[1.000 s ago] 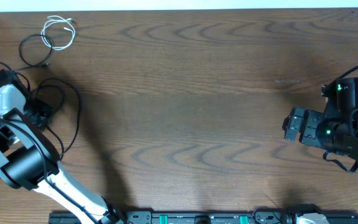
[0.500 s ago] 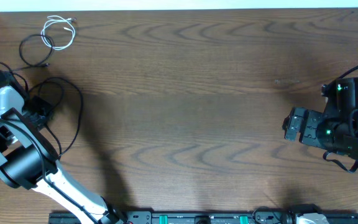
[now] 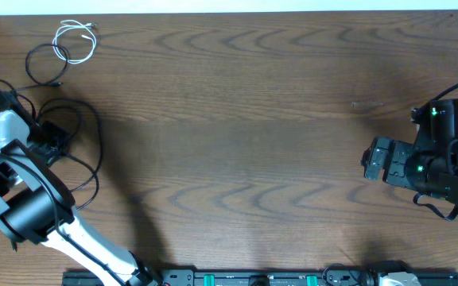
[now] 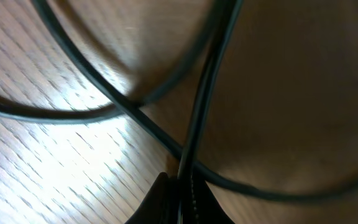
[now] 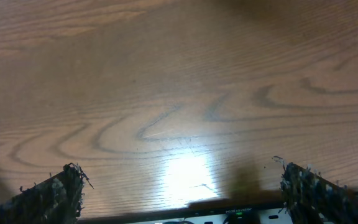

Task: Untangle cables

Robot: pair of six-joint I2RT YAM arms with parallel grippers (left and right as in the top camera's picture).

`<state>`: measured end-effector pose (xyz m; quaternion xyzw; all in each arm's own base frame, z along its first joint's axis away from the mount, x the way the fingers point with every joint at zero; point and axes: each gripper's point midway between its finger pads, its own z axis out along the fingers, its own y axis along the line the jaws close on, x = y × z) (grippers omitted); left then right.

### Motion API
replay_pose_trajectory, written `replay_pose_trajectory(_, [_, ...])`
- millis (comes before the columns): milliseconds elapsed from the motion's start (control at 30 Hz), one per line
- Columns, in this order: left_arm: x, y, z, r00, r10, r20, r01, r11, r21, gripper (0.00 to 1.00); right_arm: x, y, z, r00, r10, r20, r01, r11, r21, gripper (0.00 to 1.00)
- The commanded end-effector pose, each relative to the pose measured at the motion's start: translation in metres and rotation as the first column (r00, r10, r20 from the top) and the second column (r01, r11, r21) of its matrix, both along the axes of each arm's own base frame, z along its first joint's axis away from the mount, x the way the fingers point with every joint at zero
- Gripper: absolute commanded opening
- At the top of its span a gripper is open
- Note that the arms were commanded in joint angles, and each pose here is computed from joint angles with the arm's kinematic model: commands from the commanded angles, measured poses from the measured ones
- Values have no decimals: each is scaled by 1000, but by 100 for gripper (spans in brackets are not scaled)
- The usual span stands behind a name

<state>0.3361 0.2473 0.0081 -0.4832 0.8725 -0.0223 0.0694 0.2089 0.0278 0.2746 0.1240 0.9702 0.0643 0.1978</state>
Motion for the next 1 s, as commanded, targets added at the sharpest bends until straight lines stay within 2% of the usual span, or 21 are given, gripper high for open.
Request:
replay_pose_trajectory(0, [18, -6, 59, 985, -23, 168, 22, 1000, 12, 7, 0, -2, 1, 1000, -14, 3, 14, 1000, -1, 99])
replay_pose_trajectory(233, [23, -17, 140, 947, -72, 314, 35, 992, 123, 7, 0, -2, 1, 1000, -14, 3, 14, 1000, -1, 99])
replay_pose_trajectory(367, [19, -28, 164, 936, -46, 350, 3, 992, 124, 8, 0, -2, 1, 1000, -14, 3, 14, 1000, -1, 99])
replay_pose_trajectory(467, [6, -36, 164, 948, 15, 317, -42, 996, 81, 7, 0, -2, 1, 1000, -14, 3, 14, 1000, -1, 99])
replay_pose_trajectory(533, [-11, -33, 156, 962, 117, 248, -137, 989, 63, 7, 0, -2, 1, 1000, -14, 3, 14, 1000, -1, 99])
replay_pose_trajectory(633, [-42, -22, 149, 945, 293, 142, -308, 946, 100, 7, 0, -2, 1, 1000, -14, 3, 14, 1000, -1, 99])
replay_pose_trajectory(700, [-52, -17, 148, 932, 343, 119, -355, 928, 112, 7, 0, -2, 1, 1000, -14, 3, 14, 1000, -1, 99])
replay_pose_trajectory(867, [-61, -9, 155, 915, 380, 136, -395, 912, 113, 7, 0, -2, 1, 1000, -14, 3, 14, 1000, -1, 99])
replay_pose_trajectory(967, [-69, -4, 169, 869, 460, 184, -482, 870, 102, 7, 0, -2, 1, 1000, -14, 3, 14, 1000, -1, 99])
